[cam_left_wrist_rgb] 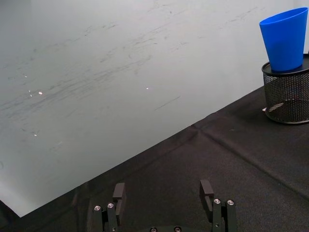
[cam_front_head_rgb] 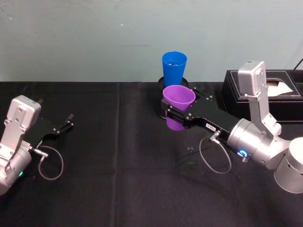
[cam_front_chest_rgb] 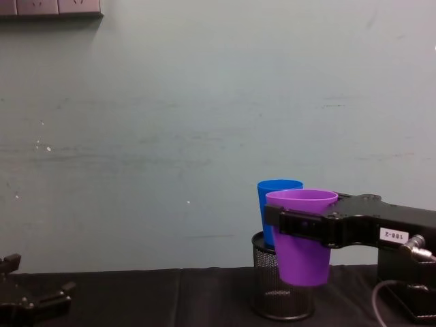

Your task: Pick up one cup with a gripper and tap it against the other cup.

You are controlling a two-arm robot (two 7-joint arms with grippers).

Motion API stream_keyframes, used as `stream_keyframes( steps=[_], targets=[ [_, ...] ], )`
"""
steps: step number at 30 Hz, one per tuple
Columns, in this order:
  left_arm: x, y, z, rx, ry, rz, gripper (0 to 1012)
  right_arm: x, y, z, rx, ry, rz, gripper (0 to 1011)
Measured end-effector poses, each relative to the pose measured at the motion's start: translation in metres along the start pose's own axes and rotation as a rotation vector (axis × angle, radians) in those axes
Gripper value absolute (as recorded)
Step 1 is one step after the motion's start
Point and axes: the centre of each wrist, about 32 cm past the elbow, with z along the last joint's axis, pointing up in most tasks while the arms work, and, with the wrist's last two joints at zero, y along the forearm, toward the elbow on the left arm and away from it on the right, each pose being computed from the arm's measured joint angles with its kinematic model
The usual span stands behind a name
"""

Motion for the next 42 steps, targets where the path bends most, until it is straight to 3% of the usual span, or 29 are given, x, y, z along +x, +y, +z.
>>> stream_keyframes(
  steps=[22, 27, 42],
  targets=[
    [0.0000, 0.0000, 0.0000, 0.000, 0.000, 0.000, 1000, 0.000, 0.000, 0.000, 0.000, 0.000, 0.000, 731],
    [0.0000, 0.0000, 0.0000, 0.000, 0.000, 0.000, 1000, 0.001, 0.003, 0.003, -0.024, -0.002, -0.020, 731],
    [0.0000, 0.0000, 0.0000, 0.000, 0.000, 0.000, 1000, 0.024, 0.032, -0.013, -0.041, 0.046, -0.067, 731]
  ],
)
